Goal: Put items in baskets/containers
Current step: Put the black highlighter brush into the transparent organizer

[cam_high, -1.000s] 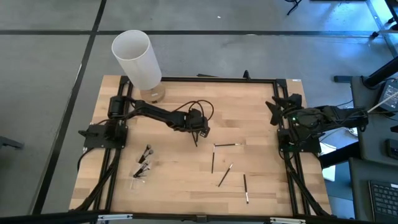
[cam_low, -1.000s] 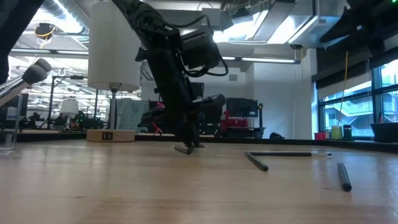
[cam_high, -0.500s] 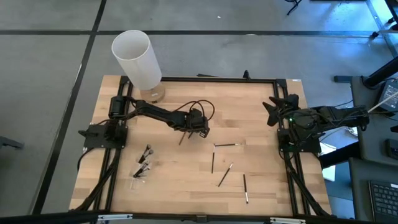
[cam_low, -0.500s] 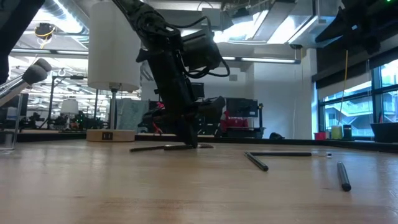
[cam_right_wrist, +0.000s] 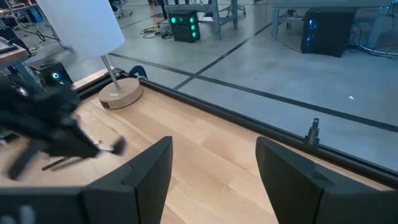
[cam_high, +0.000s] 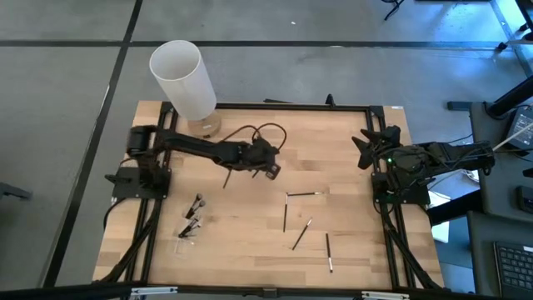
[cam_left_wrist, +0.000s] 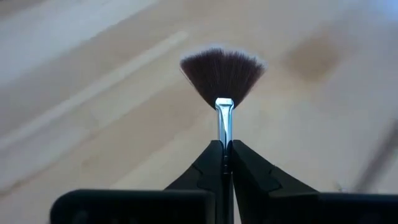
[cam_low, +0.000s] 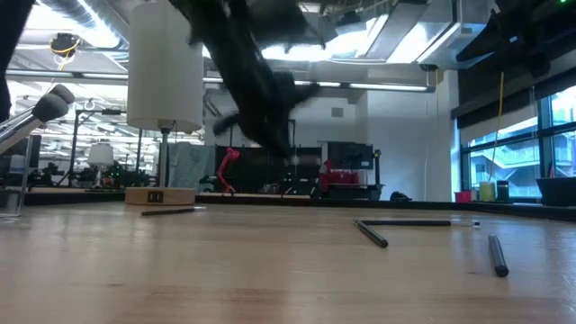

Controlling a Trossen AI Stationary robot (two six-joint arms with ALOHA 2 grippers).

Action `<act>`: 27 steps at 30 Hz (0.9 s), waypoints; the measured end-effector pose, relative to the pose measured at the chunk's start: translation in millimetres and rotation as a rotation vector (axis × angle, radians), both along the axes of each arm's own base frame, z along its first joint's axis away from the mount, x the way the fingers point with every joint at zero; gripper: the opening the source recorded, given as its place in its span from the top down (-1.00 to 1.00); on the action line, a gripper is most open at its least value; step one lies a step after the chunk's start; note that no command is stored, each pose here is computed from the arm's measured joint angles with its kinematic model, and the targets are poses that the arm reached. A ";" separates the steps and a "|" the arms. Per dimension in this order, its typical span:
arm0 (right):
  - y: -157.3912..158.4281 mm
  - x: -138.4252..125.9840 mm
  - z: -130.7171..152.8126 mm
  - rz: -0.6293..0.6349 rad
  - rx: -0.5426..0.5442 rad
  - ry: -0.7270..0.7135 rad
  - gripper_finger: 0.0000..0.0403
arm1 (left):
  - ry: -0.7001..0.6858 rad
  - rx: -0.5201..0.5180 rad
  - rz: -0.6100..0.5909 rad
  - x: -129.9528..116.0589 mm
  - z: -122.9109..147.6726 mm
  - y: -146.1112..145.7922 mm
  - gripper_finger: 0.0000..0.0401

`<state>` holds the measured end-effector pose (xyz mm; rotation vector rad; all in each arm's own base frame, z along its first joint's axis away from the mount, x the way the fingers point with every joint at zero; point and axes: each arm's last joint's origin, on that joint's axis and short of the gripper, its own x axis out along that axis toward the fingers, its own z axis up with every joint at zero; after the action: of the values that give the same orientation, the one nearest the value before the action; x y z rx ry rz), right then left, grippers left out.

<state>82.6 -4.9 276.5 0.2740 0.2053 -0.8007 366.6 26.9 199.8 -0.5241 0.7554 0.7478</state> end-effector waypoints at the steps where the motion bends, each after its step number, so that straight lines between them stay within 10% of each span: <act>1: 0.0 0.0 -0.1 0.000 0.000 0.001 -0.14 | 0.018 0.014 -0.043 -6.8 10.5 -6.7 0.89; 15: 2.6 6.0 -3.0 0.044 0.046 0.017 -0.14 | -0.059 0.083 -0.444 -120.8 111.5 -129.4 0.87; 27: 5.5 18.7 -7.5 0.032 0.059 0.054 -0.14 | -0.272 0.367 -0.272 -193.3 94.6 -206.1 0.87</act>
<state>101.3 0.6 269.1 0.3039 0.2840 -0.7712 173.2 -179.3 294.4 -0.1785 0.4114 0.5300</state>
